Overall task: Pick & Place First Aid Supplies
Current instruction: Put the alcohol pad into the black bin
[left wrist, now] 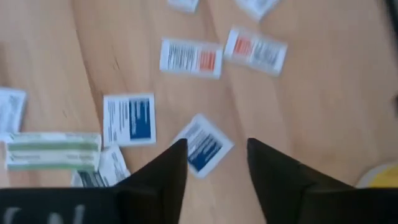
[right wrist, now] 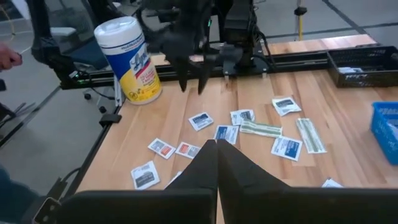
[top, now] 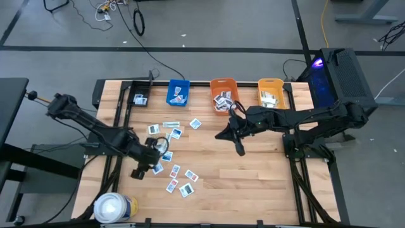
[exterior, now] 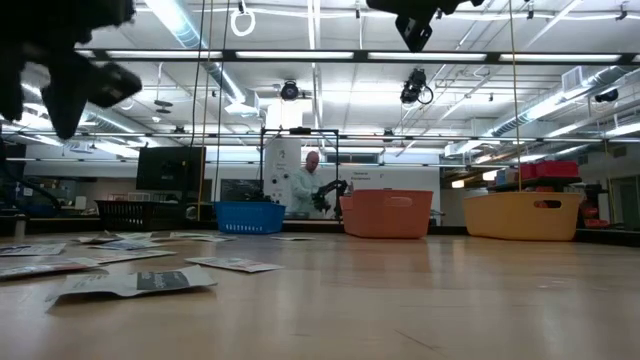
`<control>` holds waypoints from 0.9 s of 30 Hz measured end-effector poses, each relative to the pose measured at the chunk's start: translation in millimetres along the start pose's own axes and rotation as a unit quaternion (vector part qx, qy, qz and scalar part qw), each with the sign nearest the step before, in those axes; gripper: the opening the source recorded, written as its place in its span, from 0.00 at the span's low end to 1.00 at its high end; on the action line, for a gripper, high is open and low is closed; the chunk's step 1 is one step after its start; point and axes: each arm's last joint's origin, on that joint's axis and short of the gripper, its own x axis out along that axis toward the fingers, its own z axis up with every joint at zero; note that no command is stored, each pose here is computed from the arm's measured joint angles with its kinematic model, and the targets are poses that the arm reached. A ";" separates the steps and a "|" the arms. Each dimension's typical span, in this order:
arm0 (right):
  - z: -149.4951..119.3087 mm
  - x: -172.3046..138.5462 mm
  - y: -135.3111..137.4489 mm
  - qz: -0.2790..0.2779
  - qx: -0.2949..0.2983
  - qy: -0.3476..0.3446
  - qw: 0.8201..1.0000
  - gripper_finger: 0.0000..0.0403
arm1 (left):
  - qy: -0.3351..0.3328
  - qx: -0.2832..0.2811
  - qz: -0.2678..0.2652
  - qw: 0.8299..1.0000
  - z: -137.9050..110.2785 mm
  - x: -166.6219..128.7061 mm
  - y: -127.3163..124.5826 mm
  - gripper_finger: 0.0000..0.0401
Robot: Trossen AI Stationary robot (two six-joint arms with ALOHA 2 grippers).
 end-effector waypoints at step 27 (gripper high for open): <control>3.4 -0.2 -0.2 -0.010 0.005 -0.018 1.000 0.00 | 0.089 -0.024 0.049 0.995 -24.8 85.2 22.5 0.59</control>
